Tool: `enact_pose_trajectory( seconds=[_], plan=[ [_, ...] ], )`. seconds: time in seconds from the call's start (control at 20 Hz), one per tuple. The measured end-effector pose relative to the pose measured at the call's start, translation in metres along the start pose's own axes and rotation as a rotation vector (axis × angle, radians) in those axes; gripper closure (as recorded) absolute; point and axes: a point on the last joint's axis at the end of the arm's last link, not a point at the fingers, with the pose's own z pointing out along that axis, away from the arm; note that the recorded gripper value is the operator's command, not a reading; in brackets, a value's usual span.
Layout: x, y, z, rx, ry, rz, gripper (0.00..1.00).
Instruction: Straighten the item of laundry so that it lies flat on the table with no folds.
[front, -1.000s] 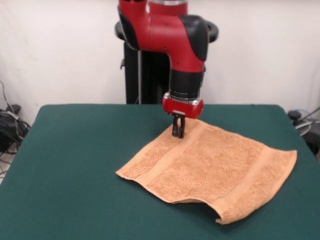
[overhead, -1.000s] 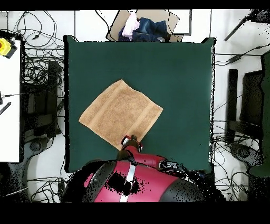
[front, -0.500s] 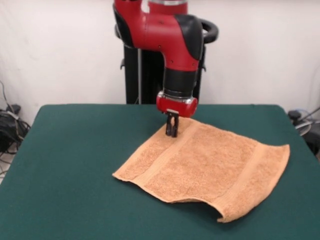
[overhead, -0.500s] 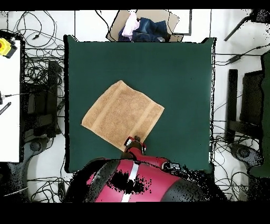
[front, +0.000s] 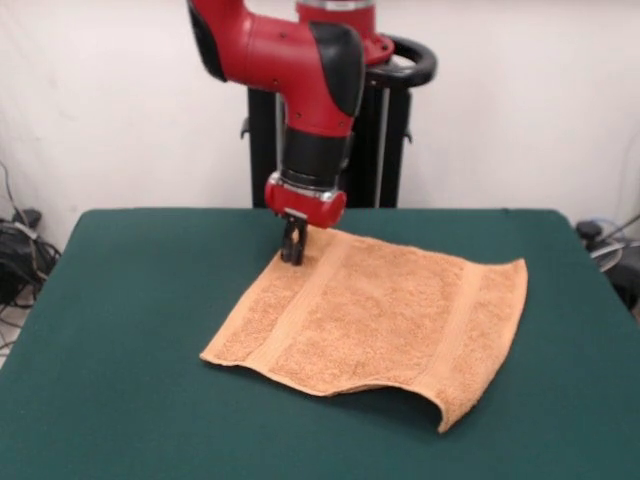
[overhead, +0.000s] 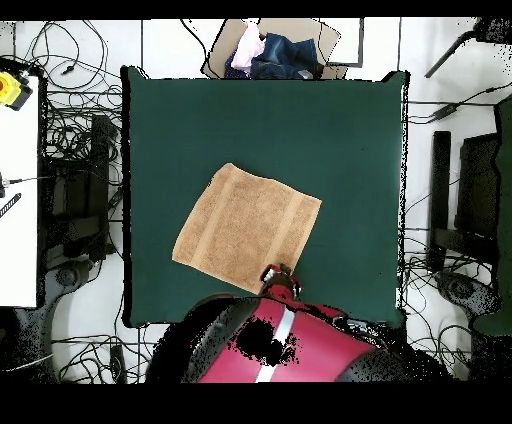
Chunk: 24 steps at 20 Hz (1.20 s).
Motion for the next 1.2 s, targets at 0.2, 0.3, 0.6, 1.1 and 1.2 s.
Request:
enact_pose_trajectory(
  seconds=[0.2,0.3,0.6,1.1,1.2],
  plan=[
    [-0.001,-0.025,-0.002,0.028,0.008,0.009,1.0],
    [0.0,-0.043,-0.005,0.051,0.02,0.012,1.0],
    [0.004,-0.068,-0.01,0.09,0.048,0.009,1.0],
    [-0.014,-0.072,-0.024,0.114,0.041,0.017,1.0],
    [-0.021,-0.072,-0.03,0.122,0.042,0.021,1.0]
  ],
)
